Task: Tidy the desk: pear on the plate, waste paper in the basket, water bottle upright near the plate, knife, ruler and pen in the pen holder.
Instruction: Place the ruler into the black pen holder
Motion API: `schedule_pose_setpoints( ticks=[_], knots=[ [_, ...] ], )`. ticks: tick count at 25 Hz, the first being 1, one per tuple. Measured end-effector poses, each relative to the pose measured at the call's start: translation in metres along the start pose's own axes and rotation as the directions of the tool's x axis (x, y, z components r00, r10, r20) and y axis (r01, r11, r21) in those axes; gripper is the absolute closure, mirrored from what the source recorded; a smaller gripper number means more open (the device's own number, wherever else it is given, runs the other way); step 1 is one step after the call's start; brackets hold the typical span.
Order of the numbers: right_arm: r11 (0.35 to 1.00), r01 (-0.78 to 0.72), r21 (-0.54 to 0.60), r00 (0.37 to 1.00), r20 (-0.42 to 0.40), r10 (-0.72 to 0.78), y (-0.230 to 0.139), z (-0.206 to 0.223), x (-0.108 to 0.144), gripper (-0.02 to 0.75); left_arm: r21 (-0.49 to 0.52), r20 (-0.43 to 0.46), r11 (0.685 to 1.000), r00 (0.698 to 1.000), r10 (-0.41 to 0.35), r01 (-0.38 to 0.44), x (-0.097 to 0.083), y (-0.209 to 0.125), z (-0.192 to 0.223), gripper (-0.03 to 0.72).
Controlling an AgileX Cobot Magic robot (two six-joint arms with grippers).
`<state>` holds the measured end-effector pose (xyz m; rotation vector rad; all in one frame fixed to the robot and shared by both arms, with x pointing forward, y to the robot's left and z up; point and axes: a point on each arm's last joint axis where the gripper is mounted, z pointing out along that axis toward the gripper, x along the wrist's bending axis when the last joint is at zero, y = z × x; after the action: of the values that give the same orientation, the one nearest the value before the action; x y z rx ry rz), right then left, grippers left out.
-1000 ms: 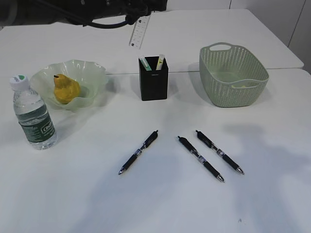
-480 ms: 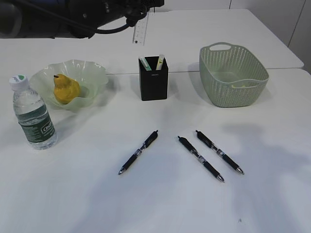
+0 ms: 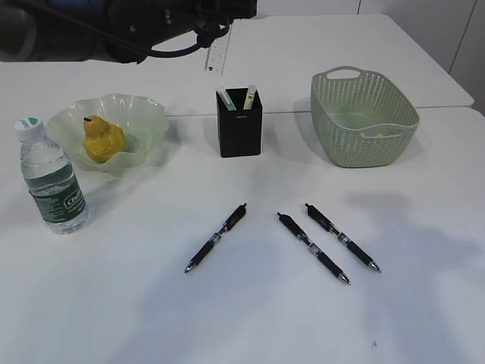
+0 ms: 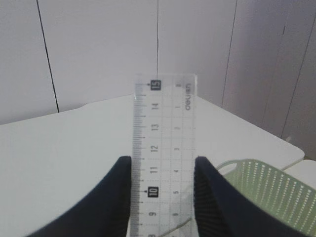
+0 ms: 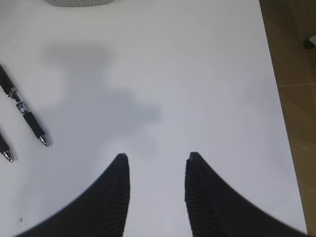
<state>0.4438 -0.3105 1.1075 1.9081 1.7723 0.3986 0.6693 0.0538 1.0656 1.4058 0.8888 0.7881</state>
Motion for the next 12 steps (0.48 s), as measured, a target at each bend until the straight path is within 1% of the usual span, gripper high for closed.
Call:
schedule_pose_setpoints(
  ticks=[4,12],
  knots=[
    [1.000,0.000,0.000,1.000,0.000,0.000,0.0000,0.0000,0.0000,0.424,0.010,-0.008,1.000,1.000,0.005,-0.005,0.0052,-0.0078,0.0033,0.428],
    [1.000,-0.001,-0.002,1.000,-0.002,0.001,0.0002,0.0000,0.0001,0.424,0.010,-0.018,0.997,0.997,-0.081,0.081,0.0099,-0.0111,0.0048,0.428]
  ],
)
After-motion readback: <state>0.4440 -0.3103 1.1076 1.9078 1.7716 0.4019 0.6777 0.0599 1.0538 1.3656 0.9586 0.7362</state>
